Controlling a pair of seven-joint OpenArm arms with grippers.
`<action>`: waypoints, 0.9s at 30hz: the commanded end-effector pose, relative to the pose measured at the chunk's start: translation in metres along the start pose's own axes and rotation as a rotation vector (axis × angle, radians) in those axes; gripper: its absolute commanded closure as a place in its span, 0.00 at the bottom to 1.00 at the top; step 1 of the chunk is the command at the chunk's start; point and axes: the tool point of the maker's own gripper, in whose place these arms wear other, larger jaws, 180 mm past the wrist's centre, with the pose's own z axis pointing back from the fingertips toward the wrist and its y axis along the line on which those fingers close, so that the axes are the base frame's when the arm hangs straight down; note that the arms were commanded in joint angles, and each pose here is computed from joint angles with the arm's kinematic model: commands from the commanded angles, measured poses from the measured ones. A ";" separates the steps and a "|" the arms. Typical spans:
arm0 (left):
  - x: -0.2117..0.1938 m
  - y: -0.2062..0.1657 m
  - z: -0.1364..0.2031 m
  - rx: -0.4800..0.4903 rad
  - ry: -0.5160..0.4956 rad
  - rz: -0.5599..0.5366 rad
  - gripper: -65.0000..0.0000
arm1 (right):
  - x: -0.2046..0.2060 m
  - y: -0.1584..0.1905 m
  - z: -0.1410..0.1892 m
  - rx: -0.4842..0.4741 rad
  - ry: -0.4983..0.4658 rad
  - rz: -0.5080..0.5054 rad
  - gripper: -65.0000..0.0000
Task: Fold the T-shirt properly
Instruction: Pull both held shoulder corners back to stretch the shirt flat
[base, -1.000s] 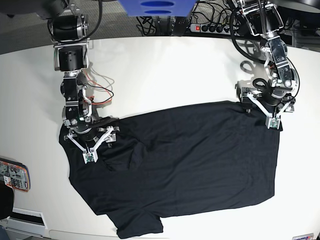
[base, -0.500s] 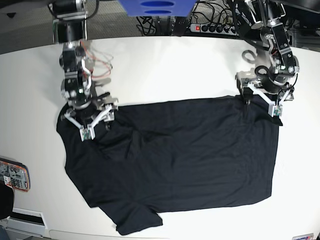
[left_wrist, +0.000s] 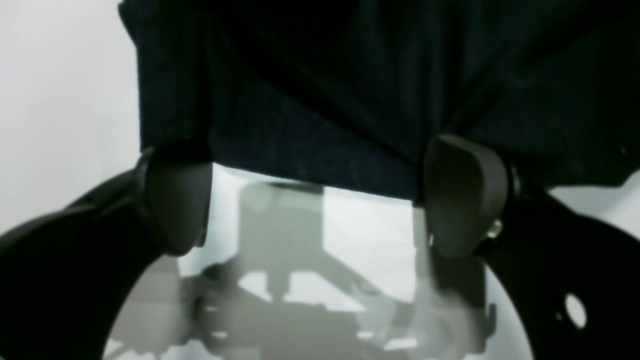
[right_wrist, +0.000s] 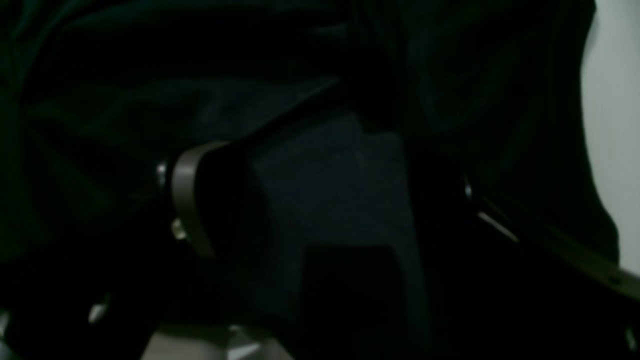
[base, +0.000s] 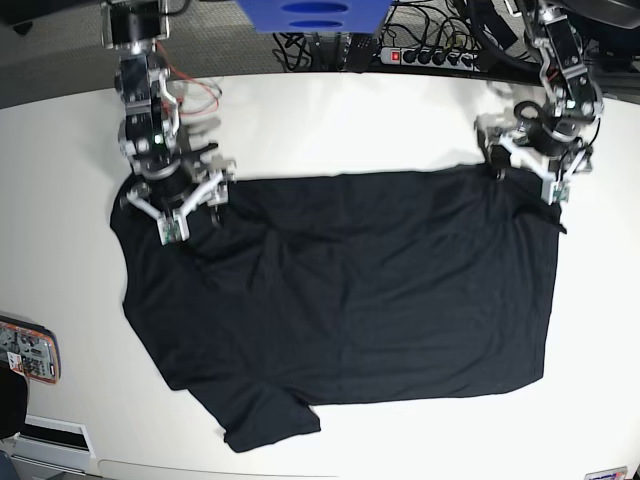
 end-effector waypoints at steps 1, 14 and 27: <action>-0.025 0.016 0.008 0.051 0.100 -0.009 0.00 | -0.081 0.003 0.016 0.006 0.323 0.080 0.21; -0.072 0.044 0.047 0.129 0.192 -0.011 0.00 | -0.120 0.011 0.058 0.011 0.384 0.069 0.21; -0.102 0.047 0.063 0.133 0.268 -0.023 0.00 | -0.163 -0.017 0.102 -0.071 0.477 0.023 0.21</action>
